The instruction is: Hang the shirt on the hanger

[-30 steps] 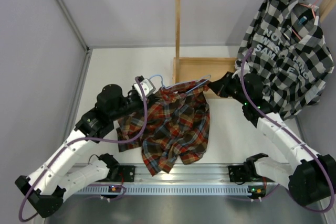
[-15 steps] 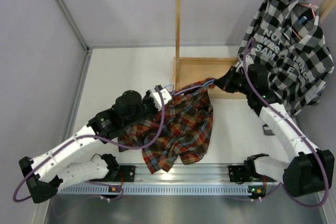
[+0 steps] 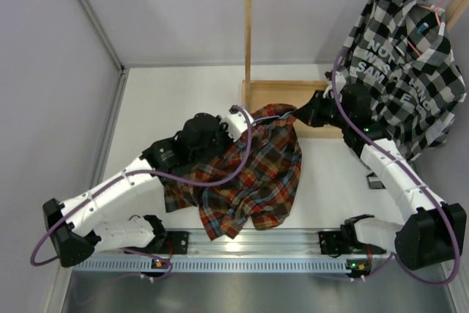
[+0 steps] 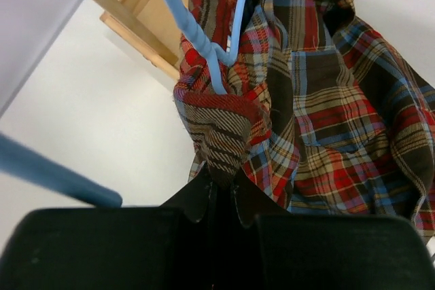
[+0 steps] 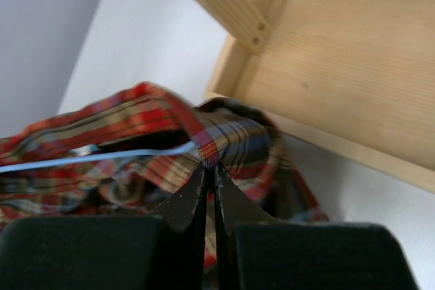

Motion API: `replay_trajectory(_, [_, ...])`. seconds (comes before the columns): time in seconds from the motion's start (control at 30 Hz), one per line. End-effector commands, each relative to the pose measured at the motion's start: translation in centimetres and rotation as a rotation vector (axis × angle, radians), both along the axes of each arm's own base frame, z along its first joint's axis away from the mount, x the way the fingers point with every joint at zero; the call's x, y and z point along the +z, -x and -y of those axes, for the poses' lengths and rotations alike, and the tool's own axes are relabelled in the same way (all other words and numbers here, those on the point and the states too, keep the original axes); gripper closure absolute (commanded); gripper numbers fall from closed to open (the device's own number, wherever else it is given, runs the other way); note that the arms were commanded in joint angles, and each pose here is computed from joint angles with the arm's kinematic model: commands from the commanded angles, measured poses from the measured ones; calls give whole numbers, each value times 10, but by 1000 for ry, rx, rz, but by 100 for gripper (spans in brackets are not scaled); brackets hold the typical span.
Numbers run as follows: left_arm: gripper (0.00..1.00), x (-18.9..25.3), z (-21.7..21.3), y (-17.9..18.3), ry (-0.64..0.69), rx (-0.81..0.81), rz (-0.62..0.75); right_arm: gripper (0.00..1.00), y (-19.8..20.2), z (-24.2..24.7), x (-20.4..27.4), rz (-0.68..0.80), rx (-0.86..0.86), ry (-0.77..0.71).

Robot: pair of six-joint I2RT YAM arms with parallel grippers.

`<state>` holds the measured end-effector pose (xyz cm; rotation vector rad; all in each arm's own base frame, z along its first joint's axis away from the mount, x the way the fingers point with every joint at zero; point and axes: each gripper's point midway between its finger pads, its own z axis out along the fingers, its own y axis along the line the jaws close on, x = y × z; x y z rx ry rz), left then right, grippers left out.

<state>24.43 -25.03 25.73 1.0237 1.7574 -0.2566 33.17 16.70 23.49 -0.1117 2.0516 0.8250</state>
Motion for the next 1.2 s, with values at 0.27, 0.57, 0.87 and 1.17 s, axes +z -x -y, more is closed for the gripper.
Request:
replay_trajectory(0.27, [100, 57, 19, -39, 433, 228, -73, 100, 86, -118, 79, 216, 476, -279])
replay_trajectory(0.57, [100, 105, 21, -39, 660, -129, -107, 79, 89, -110, 33, 161, 389, -158])
replay_trajectory(0.87, [100, 82, 32, -2, 522, -405, -112, 38, 110, -39, 55, 275, 252, 69])
replay_trajectory(1.17, [100, 71, 57, 63, 516, -851, -327, 28, 147, -38, 111, 462, 439, 67])
